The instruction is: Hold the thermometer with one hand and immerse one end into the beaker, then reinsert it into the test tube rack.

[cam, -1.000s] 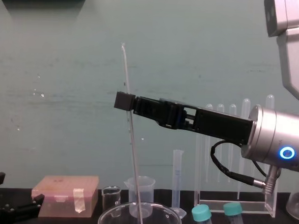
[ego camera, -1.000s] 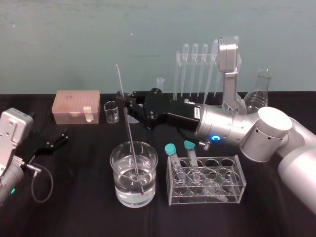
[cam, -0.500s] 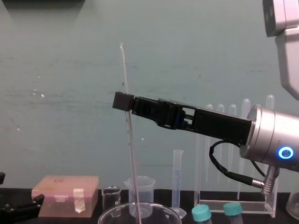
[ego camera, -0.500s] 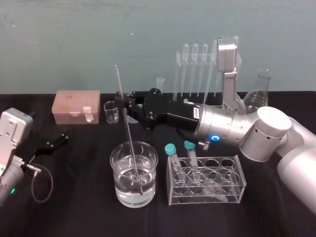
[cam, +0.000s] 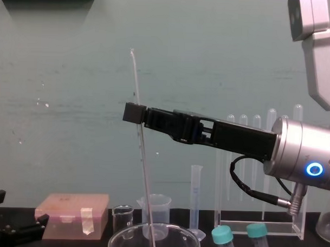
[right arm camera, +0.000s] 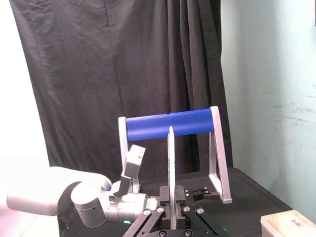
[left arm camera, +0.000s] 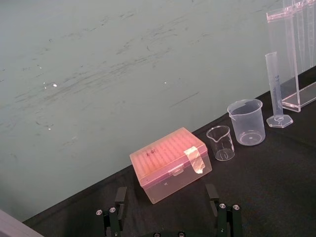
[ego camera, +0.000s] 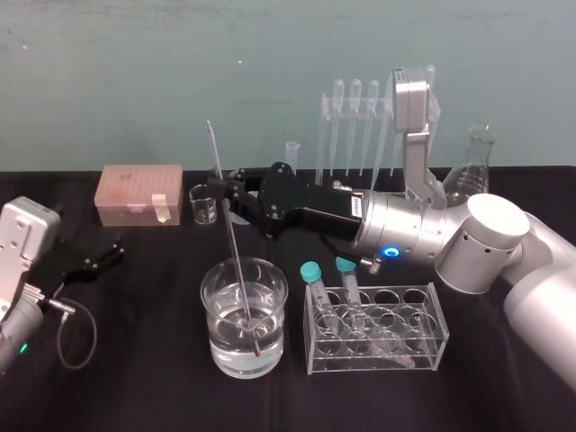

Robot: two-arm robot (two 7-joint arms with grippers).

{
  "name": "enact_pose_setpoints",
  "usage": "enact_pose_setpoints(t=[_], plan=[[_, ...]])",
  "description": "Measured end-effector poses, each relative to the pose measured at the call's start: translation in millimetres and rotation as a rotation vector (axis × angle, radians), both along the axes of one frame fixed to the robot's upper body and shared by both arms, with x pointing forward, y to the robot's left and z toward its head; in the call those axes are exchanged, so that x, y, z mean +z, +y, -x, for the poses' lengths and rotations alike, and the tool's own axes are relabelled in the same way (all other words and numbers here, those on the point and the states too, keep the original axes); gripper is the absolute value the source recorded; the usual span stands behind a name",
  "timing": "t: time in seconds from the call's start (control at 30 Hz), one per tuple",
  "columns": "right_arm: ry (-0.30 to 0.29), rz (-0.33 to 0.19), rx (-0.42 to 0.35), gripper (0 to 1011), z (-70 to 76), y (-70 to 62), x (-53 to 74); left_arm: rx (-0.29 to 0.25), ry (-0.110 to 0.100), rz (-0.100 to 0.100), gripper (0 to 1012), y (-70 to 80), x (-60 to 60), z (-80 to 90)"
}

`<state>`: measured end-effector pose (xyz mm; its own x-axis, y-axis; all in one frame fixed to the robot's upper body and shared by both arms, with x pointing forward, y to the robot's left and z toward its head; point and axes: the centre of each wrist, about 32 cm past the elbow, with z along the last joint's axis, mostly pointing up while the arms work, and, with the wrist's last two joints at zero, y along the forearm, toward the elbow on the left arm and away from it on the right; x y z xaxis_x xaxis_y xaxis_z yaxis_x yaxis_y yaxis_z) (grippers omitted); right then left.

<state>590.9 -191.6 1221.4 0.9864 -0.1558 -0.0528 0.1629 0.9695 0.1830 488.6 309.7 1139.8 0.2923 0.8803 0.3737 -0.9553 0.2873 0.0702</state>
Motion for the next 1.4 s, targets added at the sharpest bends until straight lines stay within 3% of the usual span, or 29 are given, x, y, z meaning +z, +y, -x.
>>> enact_pose_setpoints(t=[1.4], plan=[[-0.007, 0.007, 0.011, 56, -1.4, 1.2, 2.1, 0.0, 0.0, 0.0, 1008, 0.0, 0.0, 0.0]])
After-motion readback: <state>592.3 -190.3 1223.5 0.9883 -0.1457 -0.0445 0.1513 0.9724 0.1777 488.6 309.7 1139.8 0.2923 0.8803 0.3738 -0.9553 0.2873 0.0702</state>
